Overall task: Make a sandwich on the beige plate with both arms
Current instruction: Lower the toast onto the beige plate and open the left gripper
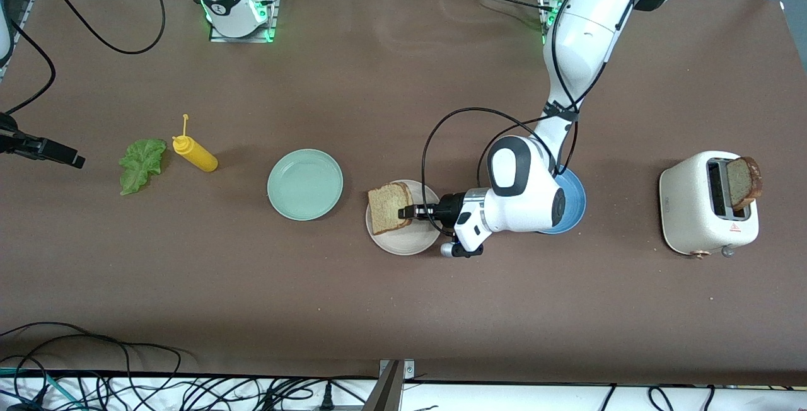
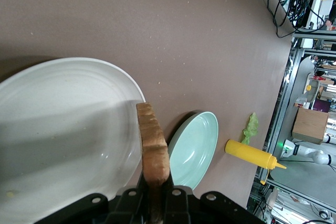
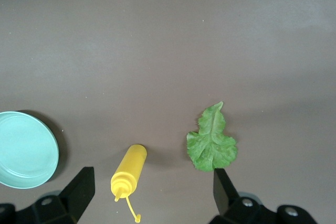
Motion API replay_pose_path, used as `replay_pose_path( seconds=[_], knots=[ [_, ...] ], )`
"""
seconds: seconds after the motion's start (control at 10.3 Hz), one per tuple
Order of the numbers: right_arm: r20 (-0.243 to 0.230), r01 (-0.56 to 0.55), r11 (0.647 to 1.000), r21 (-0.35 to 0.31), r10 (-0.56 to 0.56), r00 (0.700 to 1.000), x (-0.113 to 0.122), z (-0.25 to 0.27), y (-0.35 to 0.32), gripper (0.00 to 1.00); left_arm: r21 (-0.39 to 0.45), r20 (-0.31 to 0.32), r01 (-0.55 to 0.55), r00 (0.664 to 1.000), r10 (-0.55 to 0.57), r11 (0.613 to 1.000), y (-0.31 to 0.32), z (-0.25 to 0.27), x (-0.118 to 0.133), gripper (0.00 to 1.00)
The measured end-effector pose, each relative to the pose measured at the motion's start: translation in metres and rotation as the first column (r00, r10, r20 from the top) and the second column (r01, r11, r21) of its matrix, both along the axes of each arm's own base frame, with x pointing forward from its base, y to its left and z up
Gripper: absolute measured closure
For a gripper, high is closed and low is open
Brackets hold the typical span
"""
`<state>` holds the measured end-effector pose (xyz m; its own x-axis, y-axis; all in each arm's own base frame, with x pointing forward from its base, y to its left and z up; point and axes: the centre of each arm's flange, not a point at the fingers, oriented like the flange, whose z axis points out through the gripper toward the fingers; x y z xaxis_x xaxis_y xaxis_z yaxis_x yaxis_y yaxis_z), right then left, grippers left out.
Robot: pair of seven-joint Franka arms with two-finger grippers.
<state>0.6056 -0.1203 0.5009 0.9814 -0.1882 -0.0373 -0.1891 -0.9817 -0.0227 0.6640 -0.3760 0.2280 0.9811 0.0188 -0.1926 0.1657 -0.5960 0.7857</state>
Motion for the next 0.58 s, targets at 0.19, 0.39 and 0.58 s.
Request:
replay_pose_path(
  seconds=[0.19, 0.39, 0.58],
  knots=[
    [-0.001, 0.000, 1.000, 0.000, 0.000, 1.000, 0.000, 0.000, 0.000, 0.00, 0.004, -0.004, 0.001, 1.000, -0.001, 1.000, 0.001, -0.005, 0.000, 0.90],
    [-0.001, 0.000, 1.000, 0.000, 0.000, 1.000, 0.000, 0.000, 0.000, 0.00, 0.009, -0.013, 0.002, 1.000, -0.002, 1.000, 0.002, -0.014, -0.001, 0.89],
    [-0.001, 0.000, 1.000, 0.000, 0.000, 1.000, 0.000, 0.000, 0.000, 0.00, 0.012, -0.008, 0.017, 1.000, -0.017, 1.000, 0.000, -0.023, -0.004, 0.67]
  ],
)
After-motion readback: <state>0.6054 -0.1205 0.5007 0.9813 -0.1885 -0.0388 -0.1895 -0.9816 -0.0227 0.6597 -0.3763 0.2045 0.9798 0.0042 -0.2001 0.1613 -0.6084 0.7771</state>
